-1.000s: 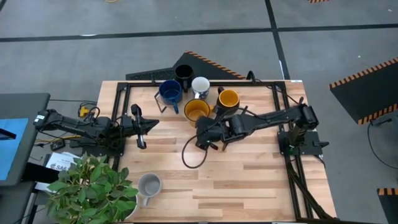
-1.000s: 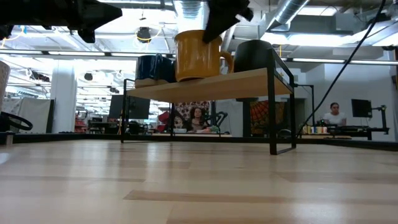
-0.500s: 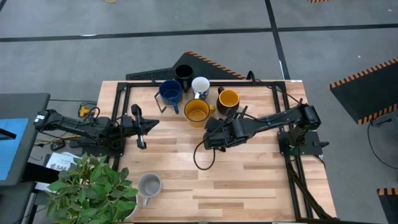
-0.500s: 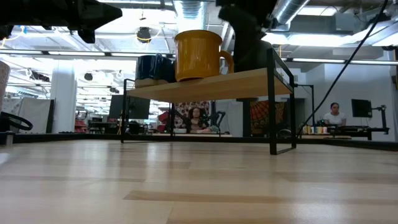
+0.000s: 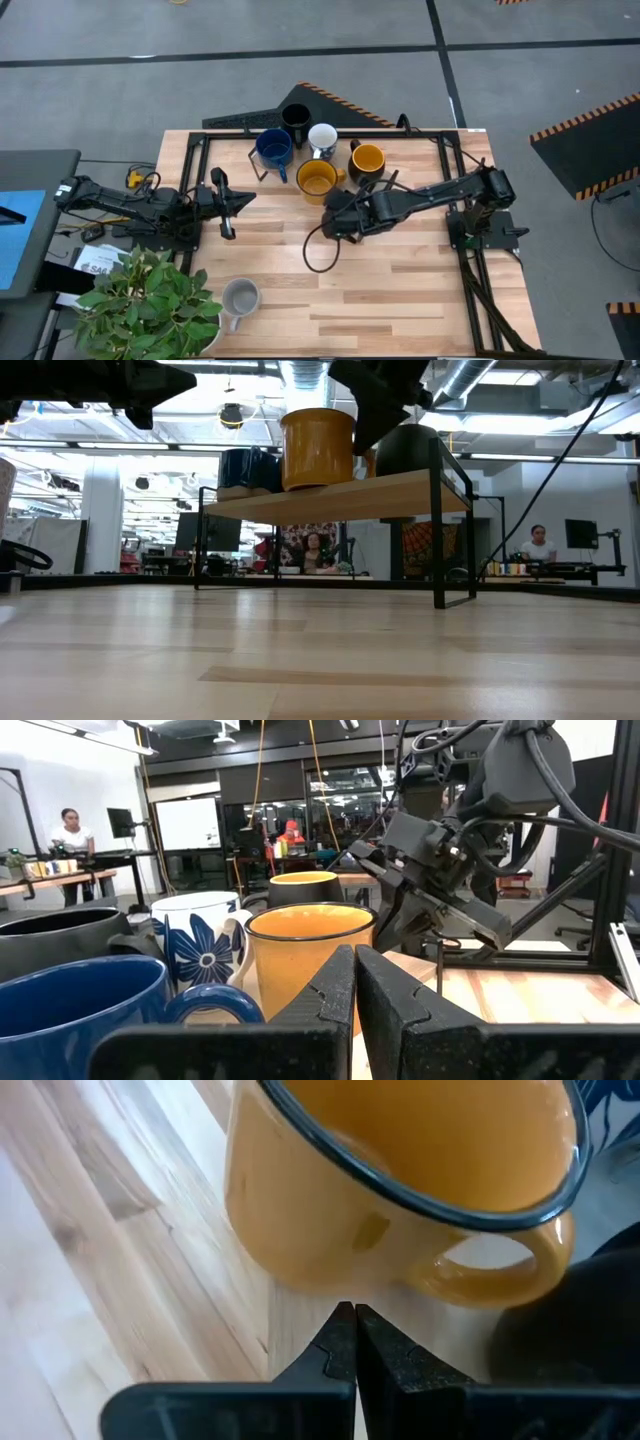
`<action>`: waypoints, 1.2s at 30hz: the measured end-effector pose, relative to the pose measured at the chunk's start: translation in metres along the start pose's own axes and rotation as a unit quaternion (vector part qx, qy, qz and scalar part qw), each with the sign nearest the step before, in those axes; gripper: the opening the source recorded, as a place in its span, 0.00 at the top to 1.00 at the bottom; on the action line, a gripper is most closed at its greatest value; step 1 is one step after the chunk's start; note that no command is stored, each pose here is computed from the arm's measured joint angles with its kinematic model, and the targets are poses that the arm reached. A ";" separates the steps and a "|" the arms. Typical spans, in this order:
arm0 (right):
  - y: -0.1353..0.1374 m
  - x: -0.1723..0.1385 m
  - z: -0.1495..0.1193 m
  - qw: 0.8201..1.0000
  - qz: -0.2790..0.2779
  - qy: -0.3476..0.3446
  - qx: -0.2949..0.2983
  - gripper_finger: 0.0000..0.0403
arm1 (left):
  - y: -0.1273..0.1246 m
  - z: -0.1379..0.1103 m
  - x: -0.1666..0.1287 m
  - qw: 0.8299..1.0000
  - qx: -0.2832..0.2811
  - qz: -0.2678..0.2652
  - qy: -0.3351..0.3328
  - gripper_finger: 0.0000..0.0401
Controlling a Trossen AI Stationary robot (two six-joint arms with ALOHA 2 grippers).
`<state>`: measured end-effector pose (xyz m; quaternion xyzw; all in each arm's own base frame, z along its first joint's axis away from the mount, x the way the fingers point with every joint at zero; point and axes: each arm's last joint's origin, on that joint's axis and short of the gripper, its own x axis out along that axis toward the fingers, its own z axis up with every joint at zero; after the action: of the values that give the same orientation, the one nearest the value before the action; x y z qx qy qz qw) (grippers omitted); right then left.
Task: Place coffee mugs
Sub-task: Put the yellow mug on the shelf, then put the gray mug on the shelf
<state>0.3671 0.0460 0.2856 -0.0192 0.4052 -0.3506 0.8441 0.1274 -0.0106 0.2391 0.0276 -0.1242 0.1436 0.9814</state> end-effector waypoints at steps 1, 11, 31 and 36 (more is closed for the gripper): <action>0.000 0.000 0.001 1.000 0.000 -0.001 0.001 0.95 | 0.000 0.000 0.000 1.000 0.000 0.000 0.000 1.00; -0.003 0.007 0.010 1.000 0.016 -0.017 0.009 0.95 | 0.000 0.000 0.000 1.000 0.000 0.000 0.000 1.00; -0.006 -0.041 -0.009 0.999 0.045 0.007 -0.028 0.95 | -0.001 0.000 0.000 1.000 -0.007 -0.012 0.000 1.00; -0.010 -0.066 -0.027 0.999 0.022 0.022 -0.037 0.95 | -0.001 0.000 0.000 1.000 -0.022 -0.019 0.000 1.00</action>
<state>0.3150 0.0857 0.3151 -0.0336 0.4368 -0.3174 0.8410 0.1278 -0.0117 0.2387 0.0085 -0.1268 0.1220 0.9844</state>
